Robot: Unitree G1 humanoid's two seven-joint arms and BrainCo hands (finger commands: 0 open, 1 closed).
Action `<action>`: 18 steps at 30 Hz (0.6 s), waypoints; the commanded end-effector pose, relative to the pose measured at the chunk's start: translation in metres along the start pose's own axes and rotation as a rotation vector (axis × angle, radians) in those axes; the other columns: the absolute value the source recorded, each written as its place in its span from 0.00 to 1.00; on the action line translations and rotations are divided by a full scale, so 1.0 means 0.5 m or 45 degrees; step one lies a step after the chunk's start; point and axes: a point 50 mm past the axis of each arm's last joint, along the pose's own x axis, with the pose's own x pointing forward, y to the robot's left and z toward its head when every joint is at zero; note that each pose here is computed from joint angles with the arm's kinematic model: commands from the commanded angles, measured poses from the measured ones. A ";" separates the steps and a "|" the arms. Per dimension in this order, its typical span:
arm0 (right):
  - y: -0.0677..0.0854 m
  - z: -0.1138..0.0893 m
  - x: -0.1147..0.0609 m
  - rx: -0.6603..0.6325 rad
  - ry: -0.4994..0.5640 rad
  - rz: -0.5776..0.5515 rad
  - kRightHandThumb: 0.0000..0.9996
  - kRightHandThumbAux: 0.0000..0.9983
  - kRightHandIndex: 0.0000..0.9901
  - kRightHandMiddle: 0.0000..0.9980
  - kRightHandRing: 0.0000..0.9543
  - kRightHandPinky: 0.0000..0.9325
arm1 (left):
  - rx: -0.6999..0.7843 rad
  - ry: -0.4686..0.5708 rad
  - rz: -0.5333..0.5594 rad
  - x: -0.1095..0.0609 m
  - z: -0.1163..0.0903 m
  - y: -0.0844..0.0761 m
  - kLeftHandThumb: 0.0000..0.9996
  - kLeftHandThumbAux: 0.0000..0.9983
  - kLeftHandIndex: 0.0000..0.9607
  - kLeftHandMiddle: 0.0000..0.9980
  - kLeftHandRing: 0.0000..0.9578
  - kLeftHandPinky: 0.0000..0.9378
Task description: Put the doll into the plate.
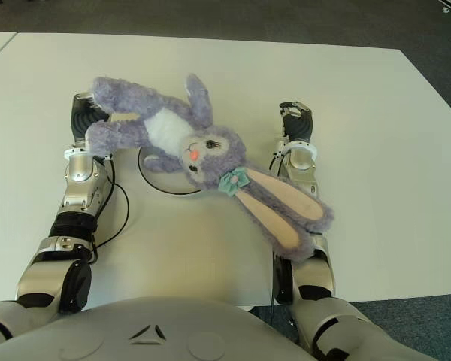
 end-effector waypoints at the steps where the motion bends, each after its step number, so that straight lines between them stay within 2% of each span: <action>1: -0.007 -0.004 0.011 -0.013 0.041 -0.010 0.72 0.71 0.45 0.88 0.92 0.94 | 0.007 0.252 0.027 -0.070 -0.087 0.005 0.50 0.79 0.88 0.91 0.95 0.96; 10: -0.014 -0.011 0.011 -0.016 0.063 -0.023 0.72 0.71 0.44 0.88 0.92 0.95 | -0.026 0.264 0.099 -0.070 -0.093 0.017 0.44 0.81 0.86 0.91 0.95 0.96; 18: -0.022 -0.025 0.003 0.018 0.061 -0.025 0.72 0.72 0.44 0.89 0.93 0.96 | -0.005 0.258 0.163 -0.069 -0.097 0.024 0.44 0.80 0.85 0.90 0.94 0.96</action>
